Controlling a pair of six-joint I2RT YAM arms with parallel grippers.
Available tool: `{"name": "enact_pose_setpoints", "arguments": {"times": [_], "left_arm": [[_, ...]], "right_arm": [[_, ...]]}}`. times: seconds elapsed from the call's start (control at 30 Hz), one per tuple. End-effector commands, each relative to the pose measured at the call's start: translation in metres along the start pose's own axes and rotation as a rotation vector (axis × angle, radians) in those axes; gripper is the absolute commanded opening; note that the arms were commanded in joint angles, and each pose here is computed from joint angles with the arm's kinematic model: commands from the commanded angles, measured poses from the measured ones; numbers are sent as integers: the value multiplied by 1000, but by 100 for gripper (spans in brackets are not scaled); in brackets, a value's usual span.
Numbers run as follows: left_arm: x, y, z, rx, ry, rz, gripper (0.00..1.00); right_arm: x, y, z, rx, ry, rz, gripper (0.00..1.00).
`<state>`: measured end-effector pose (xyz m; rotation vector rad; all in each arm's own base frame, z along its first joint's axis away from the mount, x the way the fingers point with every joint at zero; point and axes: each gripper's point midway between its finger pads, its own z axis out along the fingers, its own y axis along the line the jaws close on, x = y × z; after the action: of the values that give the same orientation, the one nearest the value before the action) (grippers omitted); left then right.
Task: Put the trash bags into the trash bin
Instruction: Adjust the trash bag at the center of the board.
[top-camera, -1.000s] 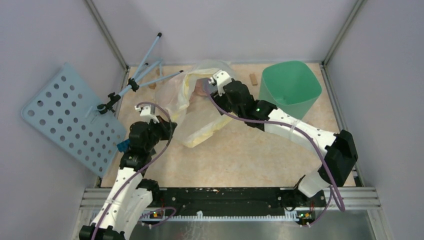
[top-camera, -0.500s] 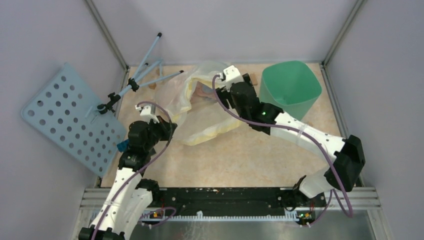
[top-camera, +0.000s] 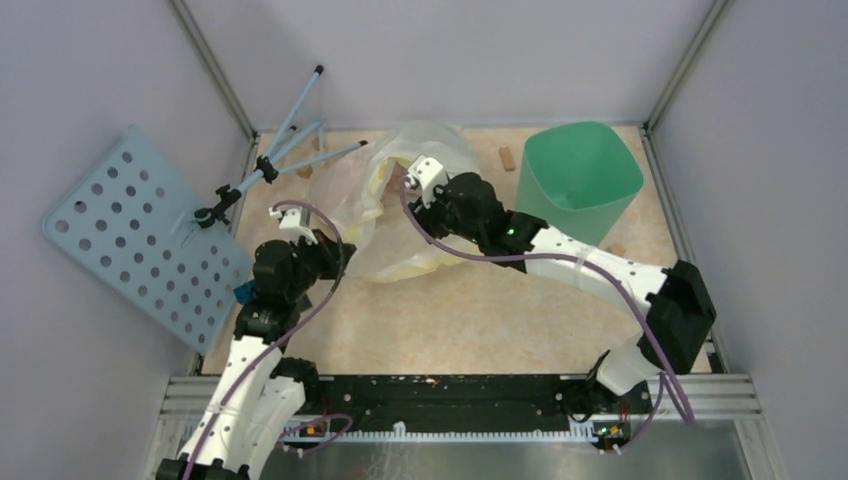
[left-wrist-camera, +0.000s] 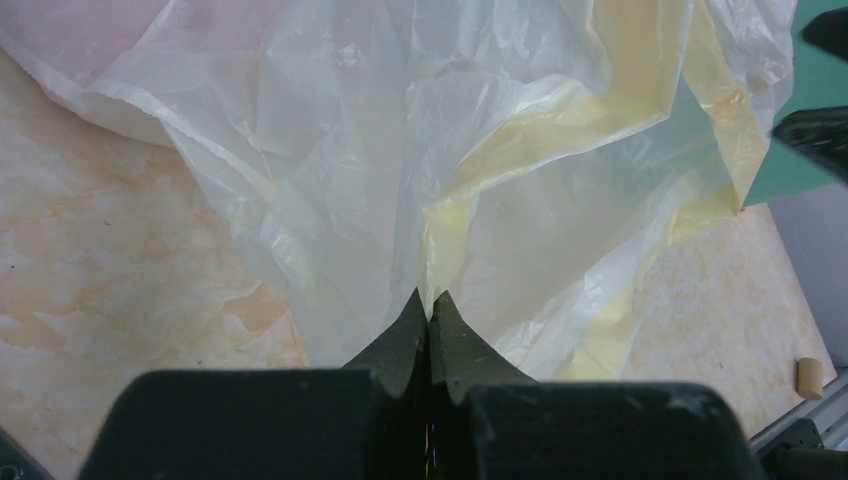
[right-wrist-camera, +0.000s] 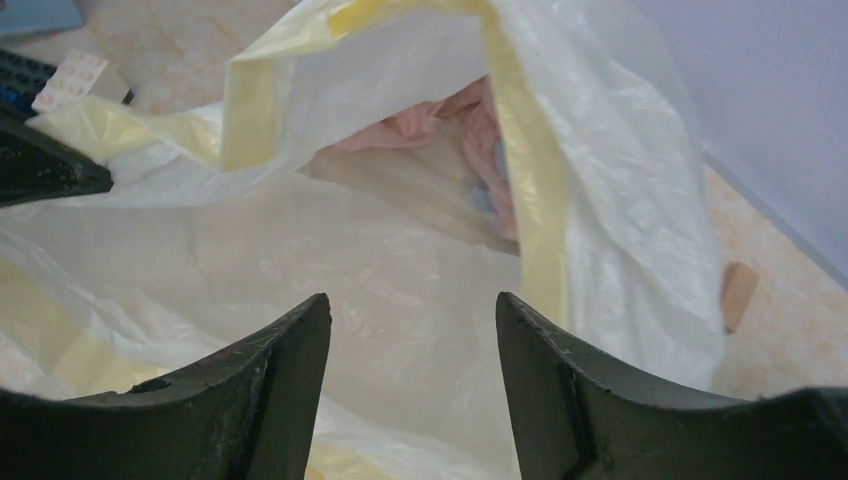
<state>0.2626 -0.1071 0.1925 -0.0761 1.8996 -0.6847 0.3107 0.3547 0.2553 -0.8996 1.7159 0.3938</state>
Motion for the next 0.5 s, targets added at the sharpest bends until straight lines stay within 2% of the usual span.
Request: {"name": "enact_pose_setpoints", "arguments": {"times": [0.0,0.07,0.1,0.17,0.2,0.33,0.37,0.47], "left_arm": [[-23,-21,-4,65,-44,2,2],[-24,-24,-2,78,-34,-13,3],[-24,-26,-1,82,-25,-24,3],[-25,-26,2,75,-13,-48,3],[-29,-27,3,73,-14,-56,3],[-37,-31,7,82,-12,-71,4],[-39,-33,7,87,-14,-72,4],[-45,-36,8,94,-25,-79,4]], "right_arm": [[-19,22,23,-76,-101,-44,51],[-18,22,36,-63,-105,-70,40],[-17,20,42,-51,-103,-87,30],[-16,12,52,10,-108,-122,4],[-14,9,56,33,-109,-145,0],[1,3,74,70,-87,-277,0],[9,4,80,59,-74,-363,0],[41,4,98,45,10,-501,0]]}}
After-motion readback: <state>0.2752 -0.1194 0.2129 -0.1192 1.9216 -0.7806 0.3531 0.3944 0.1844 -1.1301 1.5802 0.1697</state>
